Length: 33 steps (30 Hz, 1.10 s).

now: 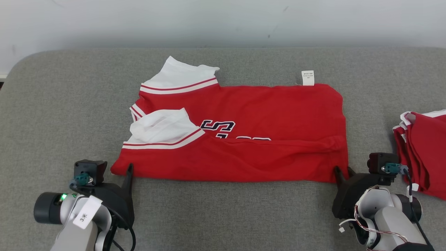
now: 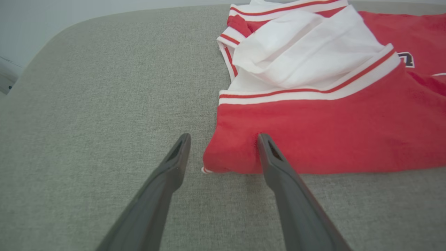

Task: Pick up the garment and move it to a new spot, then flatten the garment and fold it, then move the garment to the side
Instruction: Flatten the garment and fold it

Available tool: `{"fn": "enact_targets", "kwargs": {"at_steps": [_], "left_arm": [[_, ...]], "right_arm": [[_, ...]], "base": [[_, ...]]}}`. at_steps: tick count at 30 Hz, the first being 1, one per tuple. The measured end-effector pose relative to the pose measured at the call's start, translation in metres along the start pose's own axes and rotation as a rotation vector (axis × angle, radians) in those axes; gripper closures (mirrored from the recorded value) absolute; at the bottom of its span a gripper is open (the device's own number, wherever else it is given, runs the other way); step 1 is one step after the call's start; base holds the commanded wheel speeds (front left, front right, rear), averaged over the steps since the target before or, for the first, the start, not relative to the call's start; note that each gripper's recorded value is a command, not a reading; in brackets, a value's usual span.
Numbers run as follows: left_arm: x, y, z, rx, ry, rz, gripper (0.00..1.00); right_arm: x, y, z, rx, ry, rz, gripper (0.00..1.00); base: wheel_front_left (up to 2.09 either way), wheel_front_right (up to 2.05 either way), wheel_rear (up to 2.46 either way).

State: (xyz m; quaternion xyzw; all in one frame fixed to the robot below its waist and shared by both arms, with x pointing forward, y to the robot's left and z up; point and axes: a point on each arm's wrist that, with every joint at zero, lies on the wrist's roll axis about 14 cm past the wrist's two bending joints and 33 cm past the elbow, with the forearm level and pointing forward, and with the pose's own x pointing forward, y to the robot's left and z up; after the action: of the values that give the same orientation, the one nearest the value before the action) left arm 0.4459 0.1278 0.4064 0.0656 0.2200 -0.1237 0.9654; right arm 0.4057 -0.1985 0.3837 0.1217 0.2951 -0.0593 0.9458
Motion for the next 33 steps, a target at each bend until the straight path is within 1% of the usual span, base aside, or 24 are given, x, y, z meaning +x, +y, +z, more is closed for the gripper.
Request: {"fn": "enact_targets", "kwargs": {"at_steps": [1,4,7,8,9,17,22,24,33], "left_arm": [[0.000,0.000,-0.001,-0.001,0.002,0.001,0.00],[0.000,-0.001,-0.002,-0.005,0.006,0.001,0.00],[0.001,-0.001,0.001,-0.002,0.000,-0.003,0.00],[0.000,0.000,0.000,-0.002,0.000,-0.002,0.00],[0.000,0.000,0.000,-0.002,0.003,-0.001,0.00],[0.000,0.002,-0.007,0.001,0.027,0.006,0.00],[0.002,0.014,-0.003,0.009,0.025,0.036,0.00],[0.002,0.018,-0.007,0.008,0.047,0.045,0.00],[0.003,-0.001,-0.020,-0.042,0.113,-0.021,0.00]], "right_arm": [[0.000,0.000,-0.001,0.000,0.004,0.001,0.55],[0.000,0.001,-0.002,-0.001,0.007,0.002,0.60],[0.000,0.001,-0.003,-0.002,0.012,0.001,0.72],[0.000,0.001,-0.003,-0.003,0.013,0.001,0.87],[0.000,0.001,-0.004,-0.004,0.017,0.000,1.00],[-0.001,-0.001,-0.006,-0.018,0.022,-0.004,1.00],[-0.003,-0.002,-0.006,-0.017,0.022,-0.008,1.00],[-0.003,-0.003,-0.006,-0.017,0.022,-0.010,1.00],[-0.006,-0.007,-0.007,-0.012,0.023,-0.019,1.00]], "base": [[0.00,0.00,0.00],[0.00,0.00,0.00],[0.00,0.00,0.00],[0.00,0.00,0.00],[0.00,0.00,0.00],[0.00,0.00,0.00],[0.00,0.00,0.00],[0.00,0.00,0.00],[0.00,0.00,0.00]]}}
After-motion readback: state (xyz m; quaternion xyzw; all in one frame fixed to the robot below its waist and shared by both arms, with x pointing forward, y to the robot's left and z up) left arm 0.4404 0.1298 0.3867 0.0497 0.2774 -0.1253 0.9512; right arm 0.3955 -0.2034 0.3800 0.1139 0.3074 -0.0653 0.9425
